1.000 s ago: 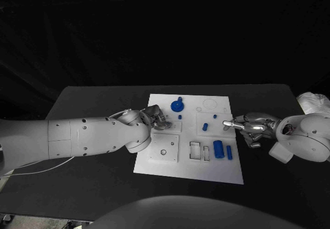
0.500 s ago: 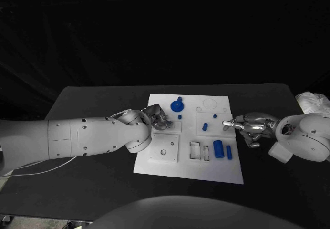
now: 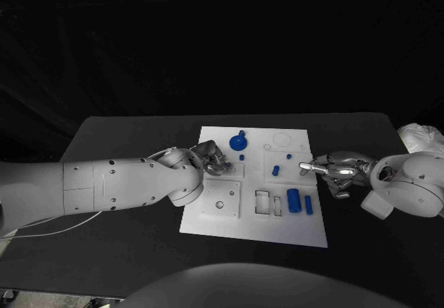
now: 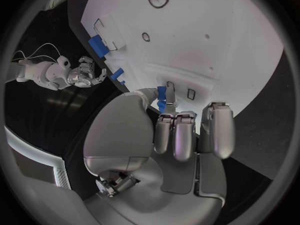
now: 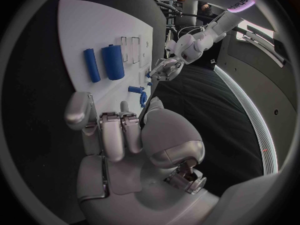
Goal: Assemble the parts on the task board
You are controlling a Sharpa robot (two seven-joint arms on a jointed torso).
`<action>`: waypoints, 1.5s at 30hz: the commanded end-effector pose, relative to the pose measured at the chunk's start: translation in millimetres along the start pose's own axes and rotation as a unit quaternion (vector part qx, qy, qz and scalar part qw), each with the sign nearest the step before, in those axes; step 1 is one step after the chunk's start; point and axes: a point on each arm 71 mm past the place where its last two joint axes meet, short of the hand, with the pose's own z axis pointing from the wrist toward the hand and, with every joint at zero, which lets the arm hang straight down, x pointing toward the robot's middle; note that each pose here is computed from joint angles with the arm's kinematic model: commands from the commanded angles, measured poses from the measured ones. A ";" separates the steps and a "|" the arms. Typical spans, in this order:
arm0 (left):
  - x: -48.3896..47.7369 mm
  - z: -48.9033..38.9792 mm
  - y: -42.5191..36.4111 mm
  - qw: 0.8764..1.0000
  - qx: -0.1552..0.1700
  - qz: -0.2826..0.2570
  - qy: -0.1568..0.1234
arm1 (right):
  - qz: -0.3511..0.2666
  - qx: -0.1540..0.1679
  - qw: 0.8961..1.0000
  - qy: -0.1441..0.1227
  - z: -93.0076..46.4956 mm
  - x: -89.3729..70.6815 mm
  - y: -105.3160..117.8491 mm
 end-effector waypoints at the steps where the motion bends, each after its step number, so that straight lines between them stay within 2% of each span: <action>1: -1.8 -2.7 -1.3 1.000 0.003 0.000 0.004 | -0.002 -0.002 1.000 0.006 0.2 1.4 0.1; 4: -8.2 -5.2 -3.1 1.000 0.006 0.007 0.015 | -0.002 -0.001 1.000 0.005 0.0 1.1 -0.2; 8: -23.5 -8.2 -9.1 0.998 0.006 0.034 0.050 | -0.001 -0.001 1.000 0.004 -0.1 0.9 -0.3; 14: -52.3 -11.4 -17.8 0.986 -0.017 0.093 0.135 | -0.002 -0.003 1.000 0.005 1.1 2.1 1.5; 18: -67.9 -7.1 -22.0 0.978 -0.035 0.100 0.181 | -0.002 -0.005 1.000 0.007 2.5 3.9 3.8; 20: -72.2 -2.7 -23.0 0.974 -0.045 0.098 0.200 | -0.002 -0.006 1.000 0.008 3.2 4.7 4.8; 24: -75.6 6.8 -25.4 0.967 -0.061 0.099 0.227 | -0.002 -0.010 1.000 0.011 4.8 6.5 7.2; 27: -76.9 14.7 -29.5 0.964 -0.067 0.105 0.234 | -0.002 -0.013 1.000 0.012 5.3 7.3 8.3; 36: -75.2 31.2 -43.8 0.962 -0.073 0.119 0.236 | -0.001 -0.027 1.000 0.011 6.2 9.0 12.4; 42: -70.9 38.3 -48.3 0.964 -0.075 0.112 0.229 | -0.001 -0.045 0.999 0.004 4.8 9.2 16.3; 45: -66.1 38.6 -46.6 0.962 -0.094 0.108 0.232 | -0.001 -0.051 0.999 0.001 3.5 8.8 18.0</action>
